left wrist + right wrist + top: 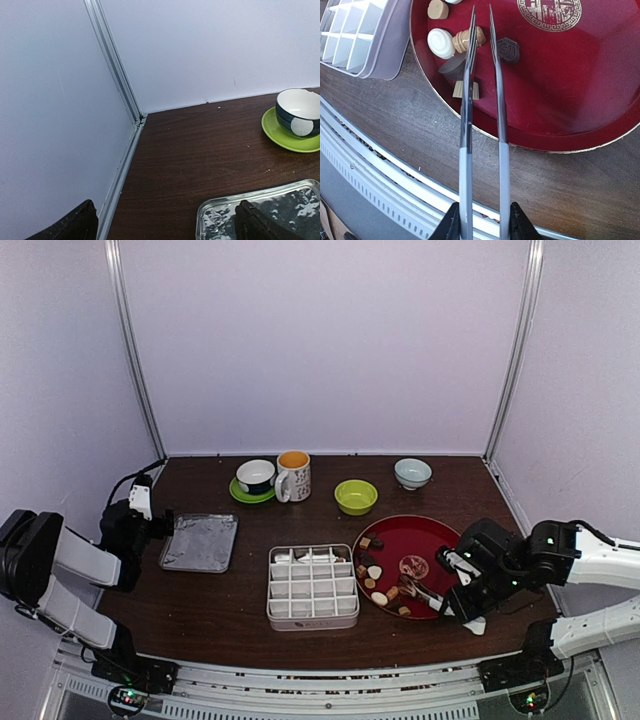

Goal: Pack the chocolate
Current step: Pick up the fake chocolate from the plate.

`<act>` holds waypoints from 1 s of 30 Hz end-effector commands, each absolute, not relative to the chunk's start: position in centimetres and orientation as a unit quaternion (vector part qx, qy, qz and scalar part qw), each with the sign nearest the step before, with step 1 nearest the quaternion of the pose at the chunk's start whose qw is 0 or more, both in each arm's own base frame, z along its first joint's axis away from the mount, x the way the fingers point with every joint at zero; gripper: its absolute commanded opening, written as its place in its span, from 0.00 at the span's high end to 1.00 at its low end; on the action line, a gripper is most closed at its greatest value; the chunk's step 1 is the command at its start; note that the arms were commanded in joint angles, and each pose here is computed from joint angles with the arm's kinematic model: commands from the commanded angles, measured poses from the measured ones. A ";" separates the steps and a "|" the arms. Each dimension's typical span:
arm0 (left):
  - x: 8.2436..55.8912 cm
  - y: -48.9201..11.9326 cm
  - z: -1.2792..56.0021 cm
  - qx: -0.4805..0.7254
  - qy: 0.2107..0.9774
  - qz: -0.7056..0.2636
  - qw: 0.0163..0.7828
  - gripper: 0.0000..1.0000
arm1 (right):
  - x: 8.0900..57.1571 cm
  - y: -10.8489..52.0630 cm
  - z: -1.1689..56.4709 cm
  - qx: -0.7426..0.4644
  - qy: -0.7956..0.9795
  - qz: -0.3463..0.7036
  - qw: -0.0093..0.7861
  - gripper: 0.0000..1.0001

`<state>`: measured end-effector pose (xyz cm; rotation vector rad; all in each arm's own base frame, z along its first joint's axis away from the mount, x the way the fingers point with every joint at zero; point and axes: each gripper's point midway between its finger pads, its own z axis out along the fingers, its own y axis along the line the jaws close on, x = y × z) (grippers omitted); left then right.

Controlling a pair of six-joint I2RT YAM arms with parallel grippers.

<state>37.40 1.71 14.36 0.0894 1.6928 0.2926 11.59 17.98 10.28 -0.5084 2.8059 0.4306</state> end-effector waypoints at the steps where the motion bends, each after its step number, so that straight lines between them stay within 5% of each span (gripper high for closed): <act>1: 37.9 2.0 16.5 0.031 0.720 0.132 0.681 0.02 | 10.7 17.9 10.2 -0.193 0.964 0.152 0.106 0.70; 30: 37.9 2.0 16.4 0.031 0.721 0.132 0.680 0.02 | 12.7 15.5 13.3 -0.182 0.967 0.089 0.152 0.65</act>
